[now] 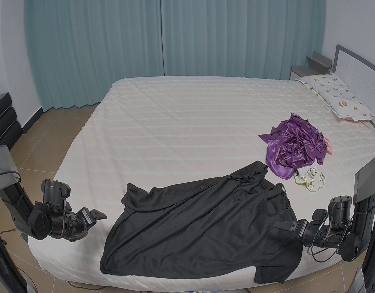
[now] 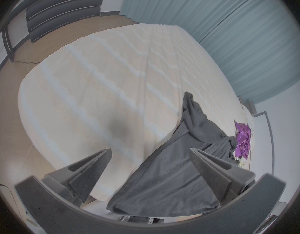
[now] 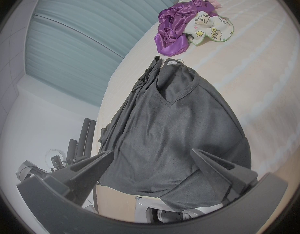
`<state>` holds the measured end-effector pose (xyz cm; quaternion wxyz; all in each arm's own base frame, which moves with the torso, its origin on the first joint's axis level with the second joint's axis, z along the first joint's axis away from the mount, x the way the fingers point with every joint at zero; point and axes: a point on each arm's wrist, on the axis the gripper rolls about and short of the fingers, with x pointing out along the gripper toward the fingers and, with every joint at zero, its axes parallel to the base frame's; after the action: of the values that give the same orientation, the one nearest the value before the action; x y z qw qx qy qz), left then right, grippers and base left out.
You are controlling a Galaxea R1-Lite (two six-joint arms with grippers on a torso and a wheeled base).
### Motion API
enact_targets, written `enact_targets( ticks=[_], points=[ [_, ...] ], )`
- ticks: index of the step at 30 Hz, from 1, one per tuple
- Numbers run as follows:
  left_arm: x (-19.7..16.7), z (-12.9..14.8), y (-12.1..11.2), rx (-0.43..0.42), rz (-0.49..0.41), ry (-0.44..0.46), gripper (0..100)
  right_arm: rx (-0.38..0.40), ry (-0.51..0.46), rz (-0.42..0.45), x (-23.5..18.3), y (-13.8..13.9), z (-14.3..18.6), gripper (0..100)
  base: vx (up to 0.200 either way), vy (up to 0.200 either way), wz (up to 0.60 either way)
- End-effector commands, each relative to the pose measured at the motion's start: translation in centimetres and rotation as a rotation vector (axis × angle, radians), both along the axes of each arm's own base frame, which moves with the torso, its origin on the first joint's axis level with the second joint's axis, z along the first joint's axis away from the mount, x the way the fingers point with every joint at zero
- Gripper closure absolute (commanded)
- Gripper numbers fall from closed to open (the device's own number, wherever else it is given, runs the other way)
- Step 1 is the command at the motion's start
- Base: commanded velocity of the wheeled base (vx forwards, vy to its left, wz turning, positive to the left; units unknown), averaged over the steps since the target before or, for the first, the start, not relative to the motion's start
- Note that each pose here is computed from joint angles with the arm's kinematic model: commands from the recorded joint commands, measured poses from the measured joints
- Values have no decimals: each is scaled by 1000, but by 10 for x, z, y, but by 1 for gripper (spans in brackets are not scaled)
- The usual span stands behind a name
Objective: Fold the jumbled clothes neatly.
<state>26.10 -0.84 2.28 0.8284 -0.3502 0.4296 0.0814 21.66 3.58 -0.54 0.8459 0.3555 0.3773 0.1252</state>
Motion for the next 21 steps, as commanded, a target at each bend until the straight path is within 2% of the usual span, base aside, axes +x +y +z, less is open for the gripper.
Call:
enact_targets(
  ticks=[1, 8, 10, 13, 17, 21],
  points=[
    [22, 11, -2, -38, 37, -67, 0, -1, 5, 8, -4, 1, 0, 0, 0, 0, 0],
    [61, 11, -6, -46, 55, -60, 0, 0, 8, 13, -4, 2, -1, 0, 0, 0, 0],
    [81, 5, -18, -87, 74, -22, 0, -1, 11, 11, -4, 2, -1, 0, 0, 0, 0],
    [96, 2, -29, -111, 78, -15, 0, -2, 15, 10, -4, 2, -2, 0, 0, 0, 0],
    [105, -6, -47, -96, 43, 8, 0, -8, 16, 0, -4, 1, -3, 0, 0, 0, 0],
    [112, -11, -57, -51, 51, 10, 0, -21, 18, -14, -4, 1, -4, 0, 0, 0, 0]
  ],
)
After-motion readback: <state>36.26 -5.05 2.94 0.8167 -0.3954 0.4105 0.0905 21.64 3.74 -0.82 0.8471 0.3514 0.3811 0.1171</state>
